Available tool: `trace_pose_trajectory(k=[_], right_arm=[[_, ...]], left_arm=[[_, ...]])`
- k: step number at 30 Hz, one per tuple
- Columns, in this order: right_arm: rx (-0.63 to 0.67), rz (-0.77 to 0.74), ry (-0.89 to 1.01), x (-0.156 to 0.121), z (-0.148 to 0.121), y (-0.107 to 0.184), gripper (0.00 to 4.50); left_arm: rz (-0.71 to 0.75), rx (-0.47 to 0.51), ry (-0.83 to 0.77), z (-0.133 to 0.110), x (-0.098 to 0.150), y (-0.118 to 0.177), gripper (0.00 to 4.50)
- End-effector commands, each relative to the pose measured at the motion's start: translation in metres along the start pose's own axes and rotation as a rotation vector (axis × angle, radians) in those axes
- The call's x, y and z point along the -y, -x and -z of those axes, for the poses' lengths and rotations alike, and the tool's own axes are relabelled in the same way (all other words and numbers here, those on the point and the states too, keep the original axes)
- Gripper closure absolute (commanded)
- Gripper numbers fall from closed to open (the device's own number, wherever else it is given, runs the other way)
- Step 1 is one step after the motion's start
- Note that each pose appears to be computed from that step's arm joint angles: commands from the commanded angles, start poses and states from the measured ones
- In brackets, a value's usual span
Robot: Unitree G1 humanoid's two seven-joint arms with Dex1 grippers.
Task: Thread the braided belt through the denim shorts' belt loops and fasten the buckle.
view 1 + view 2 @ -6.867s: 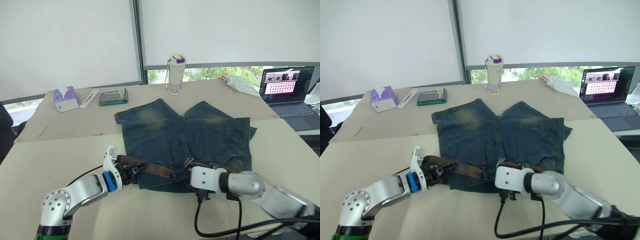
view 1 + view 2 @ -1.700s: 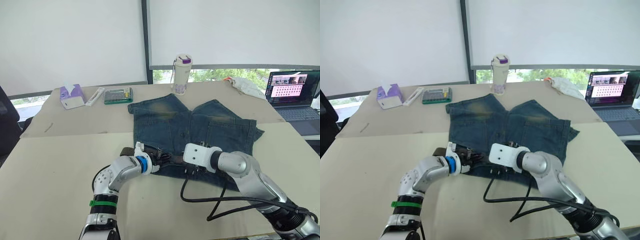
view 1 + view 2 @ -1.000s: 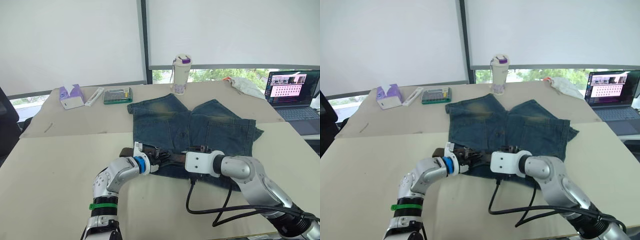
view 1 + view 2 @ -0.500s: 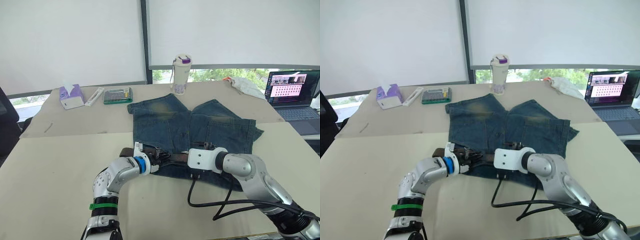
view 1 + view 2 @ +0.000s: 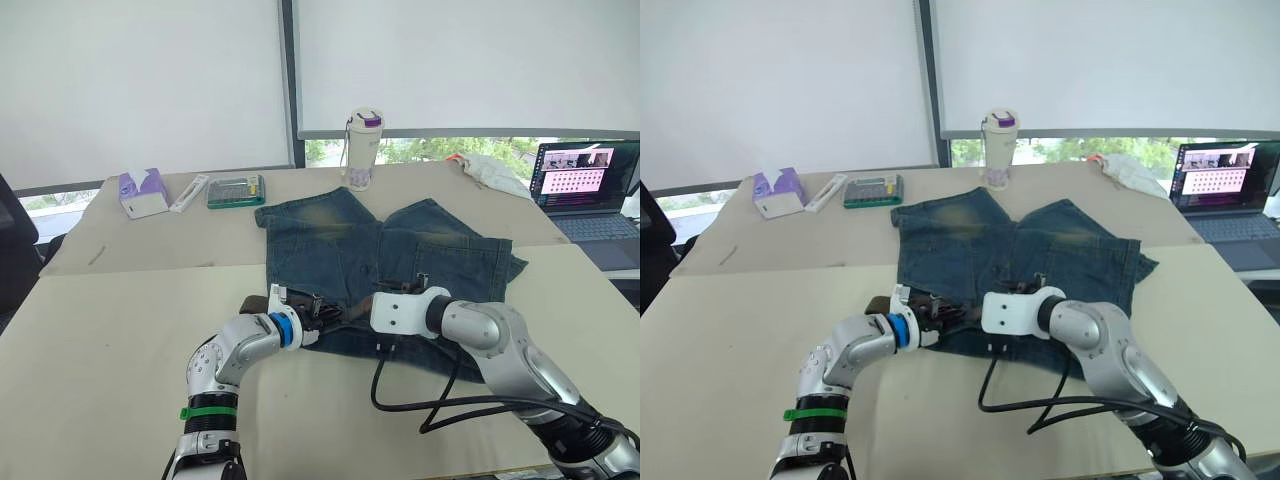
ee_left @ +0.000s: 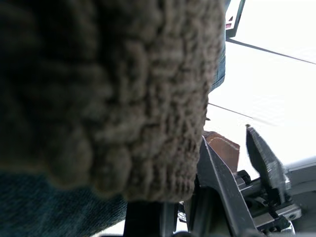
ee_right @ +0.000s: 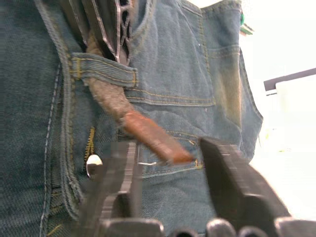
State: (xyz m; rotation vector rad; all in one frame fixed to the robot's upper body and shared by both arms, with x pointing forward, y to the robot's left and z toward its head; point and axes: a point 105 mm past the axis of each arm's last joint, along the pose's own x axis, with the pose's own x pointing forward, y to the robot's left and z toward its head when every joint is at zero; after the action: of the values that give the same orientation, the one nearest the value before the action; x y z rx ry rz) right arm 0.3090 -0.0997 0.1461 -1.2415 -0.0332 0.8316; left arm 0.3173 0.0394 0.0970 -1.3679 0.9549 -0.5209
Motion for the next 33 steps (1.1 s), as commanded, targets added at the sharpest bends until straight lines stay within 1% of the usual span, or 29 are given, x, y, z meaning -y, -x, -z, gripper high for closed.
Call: trace_pose_trajectory(k=[1, 3, 7, 8, 10, 11, 12, 13, 14, 15, 16, 18, 20, 21, 22, 24, 27, 30, 33], right_arm=[[0.034, -0.016, 0.074, -0.001, -0.008, 0.003, 3.83], [0.036, -0.033, 0.083, -0.005, -0.008, 0.002, 4.48], [0.027, -0.042, 0.096, -0.006, -0.004, 0.004, 4.48], [0.022, -0.04, 0.097, -0.005, -0.002, 0.005, 4.48], [0.014, -0.035, 0.098, -0.004, 0.001, 0.007, 4.48], [0.01, -0.032, 0.097, -0.004, 0.002, 0.007, 4.5], [0.003, -0.026, 0.086, -0.002, 0.004, 0.01, 4.5], [-0.002, -0.016, 0.066, 0.0, 0.007, 0.012, 4.5], [-0.004, 0.0, 0.029, 0.003, 0.009, 0.017, 4.5], [0.014, 0.001, -0.019, 0.004, 0.008, 0.021, 4.5], [0.044, -0.008, -0.068, 0.004, 0.006, 0.027, 4.5], [0.066, -0.04, -0.135, 0.002, 0.005, 0.038, 4.5], [0.05, -0.074, -0.154, 0.001, 0.009, 0.048, 4.5], [0.038, -0.09, -0.157, 0.001, 0.013, 0.052, 4.5], [0.03, -0.101, -0.166, 0.002, 0.015, 0.056, 4.5], [0.031, -0.11, -0.189, 0.005, 0.015, 0.058, 4.5], [0.05, -0.114, -0.226, 0.011, 0.01, 0.054, 4.5], [0.078, -0.117, -0.261, 0.015, 0.001, 0.049, 4.5], [0.089, -0.13, -0.265, 0.013, -0.005, 0.045, 4.5]], left_arm=[[0.046, -0.021, -0.021, 0.005, 0.012, -0.001, 4.5], [0.047, -0.021, -0.021, 0.004, 0.012, -0.001, 4.5], [0.053, -0.013, -0.043, 0.001, 0.013, 0.002, 4.5], [0.043, -0.007, -0.103, -0.001, 0.012, 0.005, 4.5], [0.071, -0.002, -0.162, -0.004, 0.015, 0.013, 4.5], [0.1, -0.002, -0.179, -0.005, 0.019, 0.018, 4.13], [0.125, -0.005, -0.27, -0.006, 0.025, 0.028, 3.75], [0.116, -0.022, -0.415, -0.004, 0.028, 0.039, 3.47], [0.072, -0.039, -0.623, -0.002, 0.027, 0.053, 3.11], [0.026, -0.051, -0.787, -0.002, 0.026, 0.065, 2.75], [0.013, -0.071, -0.934, 0.0, 0.028, 0.075, 2.41], [0.032, -0.108, -1.182, 0.006, 0.037, 0.086, 1.79], [0.08, -0.173, -1.415, 0.014, 0.047, 0.091, 1.79], [0.102, -0.194, -1.554, 0.017, 0.054, 0.089, 1.79], [0.121, -0.202, -1.667, 0.018, 0.06, 0.084, 1.79], [0.166, -0.206, -1.83, 0.02, 0.07, 0.072, 1.79], [0.289, -0.247, -1.979, 0.035, 0.081, 0.043, 1.79], [0.338, -0.274, -2.089, 0.039, 0.077, 0.023, 1.79], [0.389, -0.287, -2.136, 0.043, 0.08, 0.01, 1.79]])
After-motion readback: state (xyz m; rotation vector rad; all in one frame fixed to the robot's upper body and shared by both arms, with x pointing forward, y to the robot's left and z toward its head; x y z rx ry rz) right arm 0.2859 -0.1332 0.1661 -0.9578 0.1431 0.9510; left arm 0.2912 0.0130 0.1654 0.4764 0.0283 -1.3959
